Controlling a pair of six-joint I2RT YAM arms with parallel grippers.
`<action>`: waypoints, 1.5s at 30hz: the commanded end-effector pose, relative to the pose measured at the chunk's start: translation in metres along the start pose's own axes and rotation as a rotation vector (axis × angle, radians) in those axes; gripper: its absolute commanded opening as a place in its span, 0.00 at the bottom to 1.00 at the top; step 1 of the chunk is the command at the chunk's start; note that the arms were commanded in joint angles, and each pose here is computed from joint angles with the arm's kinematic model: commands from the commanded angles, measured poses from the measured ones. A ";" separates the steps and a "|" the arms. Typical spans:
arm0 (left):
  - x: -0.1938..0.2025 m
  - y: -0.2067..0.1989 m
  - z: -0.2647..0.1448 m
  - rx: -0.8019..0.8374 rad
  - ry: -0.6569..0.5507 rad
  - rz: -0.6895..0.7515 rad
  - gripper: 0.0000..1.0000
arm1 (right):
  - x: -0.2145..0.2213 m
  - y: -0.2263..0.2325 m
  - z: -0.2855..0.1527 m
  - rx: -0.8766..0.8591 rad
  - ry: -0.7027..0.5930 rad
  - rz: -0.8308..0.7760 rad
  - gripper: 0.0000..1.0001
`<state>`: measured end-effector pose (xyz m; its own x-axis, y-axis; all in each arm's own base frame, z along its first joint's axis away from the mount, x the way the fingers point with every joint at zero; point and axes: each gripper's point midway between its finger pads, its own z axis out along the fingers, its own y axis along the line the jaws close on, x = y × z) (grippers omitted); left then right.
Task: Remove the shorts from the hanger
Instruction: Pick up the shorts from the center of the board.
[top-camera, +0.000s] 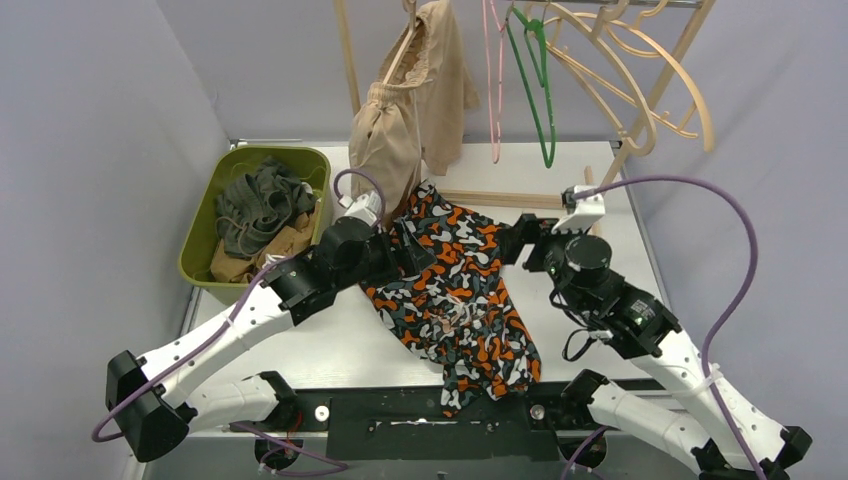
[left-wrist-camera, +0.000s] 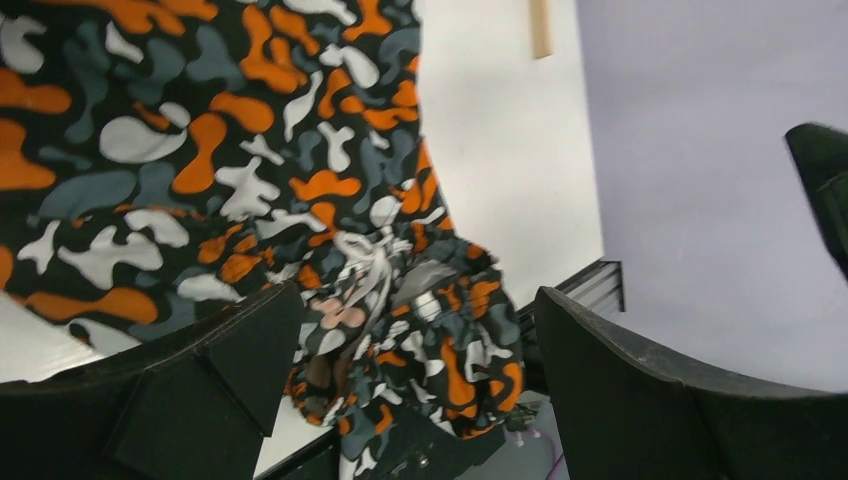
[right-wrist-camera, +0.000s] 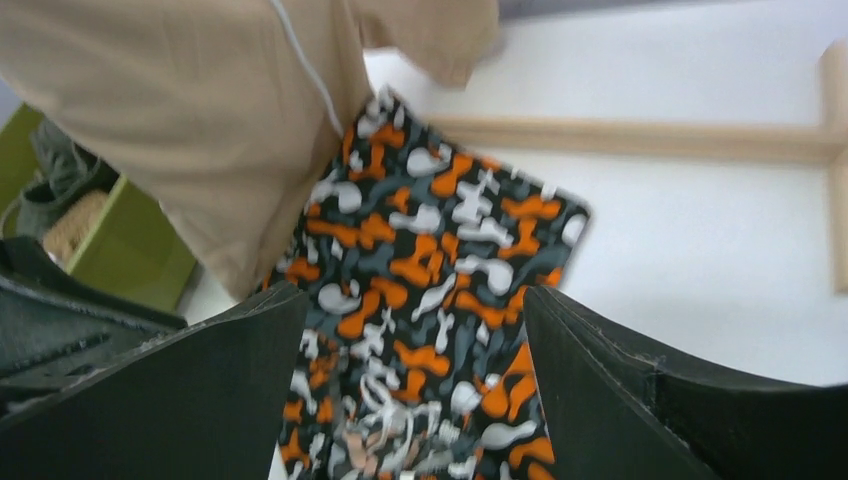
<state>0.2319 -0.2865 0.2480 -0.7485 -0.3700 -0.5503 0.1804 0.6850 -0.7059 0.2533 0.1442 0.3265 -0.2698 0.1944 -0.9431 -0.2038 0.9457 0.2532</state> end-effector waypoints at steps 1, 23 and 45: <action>0.018 0.006 -0.002 -0.020 0.019 -0.023 0.87 | 0.083 -0.002 -0.001 -0.031 0.191 0.140 0.81; 0.170 0.052 0.084 -0.123 0.485 0.485 0.91 | 0.296 -0.051 -0.010 0.258 0.540 0.645 0.20; 0.181 0.050 0.105 0.043 0.624 0.917 0.92 | 0.291 -0.064 -0.013 0.294 0.479 0.677 0.24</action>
<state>0.1816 -0.3656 0.0720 -0.5927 0.6058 -0.5307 0.7656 0.6284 -0.1378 0.1645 0.1425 0.0304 -0.6808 0.6301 -0.3734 0.3611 0.7323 0.5774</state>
